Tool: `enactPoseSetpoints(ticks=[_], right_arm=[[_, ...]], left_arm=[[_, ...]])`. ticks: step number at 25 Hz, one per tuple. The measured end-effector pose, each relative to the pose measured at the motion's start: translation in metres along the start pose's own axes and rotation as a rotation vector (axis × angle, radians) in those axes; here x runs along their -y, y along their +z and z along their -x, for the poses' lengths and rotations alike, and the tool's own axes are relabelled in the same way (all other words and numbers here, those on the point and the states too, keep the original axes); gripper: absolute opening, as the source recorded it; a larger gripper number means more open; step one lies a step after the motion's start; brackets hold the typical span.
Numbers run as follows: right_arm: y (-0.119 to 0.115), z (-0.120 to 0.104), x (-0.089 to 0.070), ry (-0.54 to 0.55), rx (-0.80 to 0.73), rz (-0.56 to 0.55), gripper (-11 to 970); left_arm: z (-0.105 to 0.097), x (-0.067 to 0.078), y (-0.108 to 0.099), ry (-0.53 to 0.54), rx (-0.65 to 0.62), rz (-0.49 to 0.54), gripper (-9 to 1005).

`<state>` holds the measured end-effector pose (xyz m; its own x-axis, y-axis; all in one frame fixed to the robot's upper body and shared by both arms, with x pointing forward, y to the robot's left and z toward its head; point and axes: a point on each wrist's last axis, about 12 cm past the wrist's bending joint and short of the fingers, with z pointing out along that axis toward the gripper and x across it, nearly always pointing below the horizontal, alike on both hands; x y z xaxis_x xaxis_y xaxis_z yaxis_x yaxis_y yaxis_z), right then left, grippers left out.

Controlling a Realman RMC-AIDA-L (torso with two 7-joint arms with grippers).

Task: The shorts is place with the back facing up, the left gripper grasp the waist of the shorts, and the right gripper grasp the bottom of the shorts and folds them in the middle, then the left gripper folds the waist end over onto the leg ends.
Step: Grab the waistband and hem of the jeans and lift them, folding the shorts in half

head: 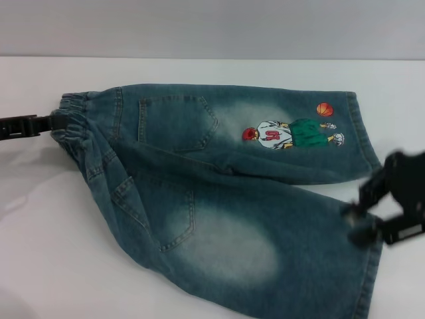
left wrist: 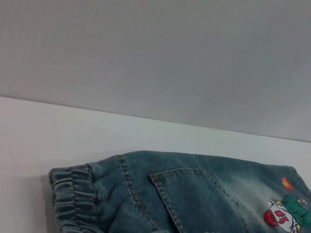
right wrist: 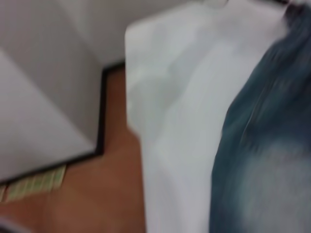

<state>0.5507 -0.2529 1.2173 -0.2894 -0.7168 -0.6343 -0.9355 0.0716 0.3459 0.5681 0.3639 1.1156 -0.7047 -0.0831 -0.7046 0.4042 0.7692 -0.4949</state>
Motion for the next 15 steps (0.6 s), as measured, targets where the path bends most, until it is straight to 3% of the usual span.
enactPoseSetpoints(ticks=[6, 15], right_arm=[[0.036, -0.003, -0.002, 0.04, -0.221, 0.119, 421], [0.053, -0.016, -0.004, 0.091, -0.37, 0.165, 512]], left_arm=[[0.002, 0.002, 0.003, 0.004, 0.001, -0.009, 46], [0.003, 0.005, 0.007, 0.003, 0.002, -0.017, 46]])
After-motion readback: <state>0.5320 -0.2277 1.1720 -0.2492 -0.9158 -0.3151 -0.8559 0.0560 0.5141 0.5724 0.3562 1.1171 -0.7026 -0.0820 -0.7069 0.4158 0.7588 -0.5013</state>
